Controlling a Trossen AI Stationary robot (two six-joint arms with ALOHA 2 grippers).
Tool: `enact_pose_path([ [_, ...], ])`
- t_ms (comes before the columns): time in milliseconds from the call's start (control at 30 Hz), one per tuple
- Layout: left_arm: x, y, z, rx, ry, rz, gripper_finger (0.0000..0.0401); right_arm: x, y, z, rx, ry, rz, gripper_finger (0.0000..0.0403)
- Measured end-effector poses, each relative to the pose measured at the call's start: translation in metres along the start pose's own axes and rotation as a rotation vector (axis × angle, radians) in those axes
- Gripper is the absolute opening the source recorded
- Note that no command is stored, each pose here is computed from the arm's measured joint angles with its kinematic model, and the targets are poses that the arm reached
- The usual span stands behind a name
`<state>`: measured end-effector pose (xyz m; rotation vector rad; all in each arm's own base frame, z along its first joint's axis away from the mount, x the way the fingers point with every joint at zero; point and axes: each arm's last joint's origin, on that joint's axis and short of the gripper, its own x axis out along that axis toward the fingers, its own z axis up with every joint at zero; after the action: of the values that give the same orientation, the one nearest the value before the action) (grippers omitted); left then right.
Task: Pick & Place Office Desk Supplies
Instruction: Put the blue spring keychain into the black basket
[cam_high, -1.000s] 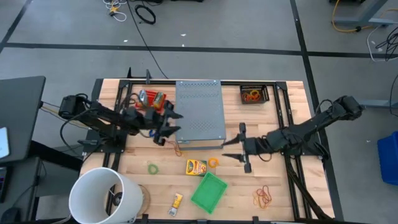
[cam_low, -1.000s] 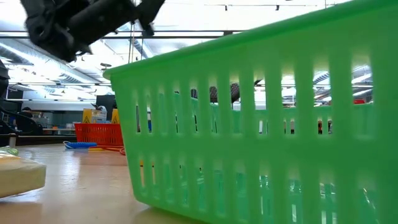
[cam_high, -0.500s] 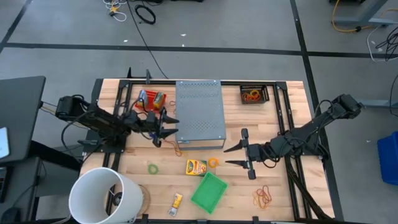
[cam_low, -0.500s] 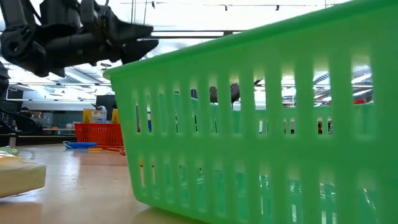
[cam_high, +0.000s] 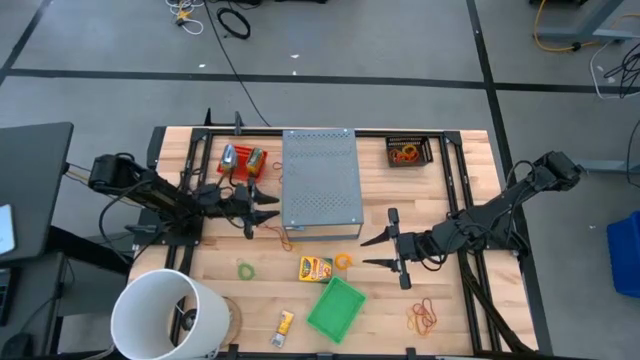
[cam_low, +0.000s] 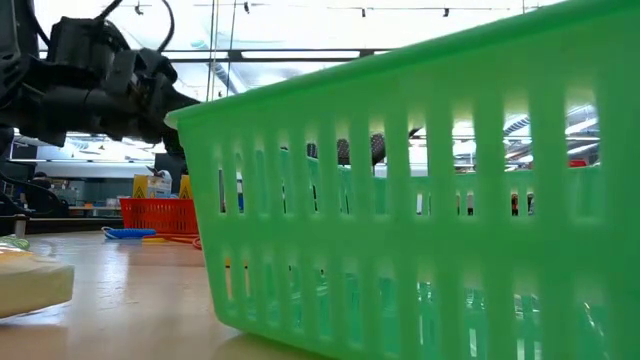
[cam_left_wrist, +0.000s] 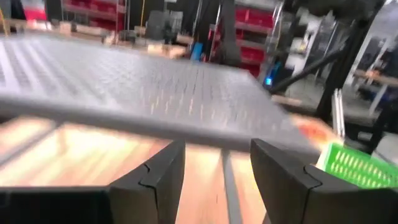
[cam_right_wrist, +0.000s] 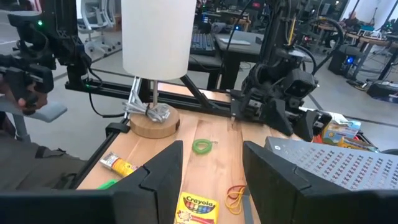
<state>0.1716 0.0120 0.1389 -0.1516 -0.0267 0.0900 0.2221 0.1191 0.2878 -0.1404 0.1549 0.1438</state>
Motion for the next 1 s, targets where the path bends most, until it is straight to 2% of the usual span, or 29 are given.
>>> enact_pose_path([
  [233,-0.001,0.002,-0.008,0.004,0.087,0.028,0.0186,0.0,0.0,-0.001,-0.003,0.006,0.001,0.0174],
  [400,-0.003,0.005,-0.02,0.001,0.202,0.107,0.0185,0.0,0.0,-0.002,-0.003,0.015,0.001,0.0174],
  [667,-0.005,0.009,-0.041,-0.122,0.455,0.18,0.0185,0.0,0.0,-0.005,-0.016,0.047,0.003,0.0174],
  [833,0.008,0.008,-0.041,-0.131,0.621,0.211,0.0185,0.0,0.0,-0.006,-0.02,0.057,0.004,0.0174],
  [1000,0.029,0.007,-0.026,-0.049,0.818,0.3,0.0185,0.0,0.0,-0.007,-0.026,0.071,0.004,0.0174],
])
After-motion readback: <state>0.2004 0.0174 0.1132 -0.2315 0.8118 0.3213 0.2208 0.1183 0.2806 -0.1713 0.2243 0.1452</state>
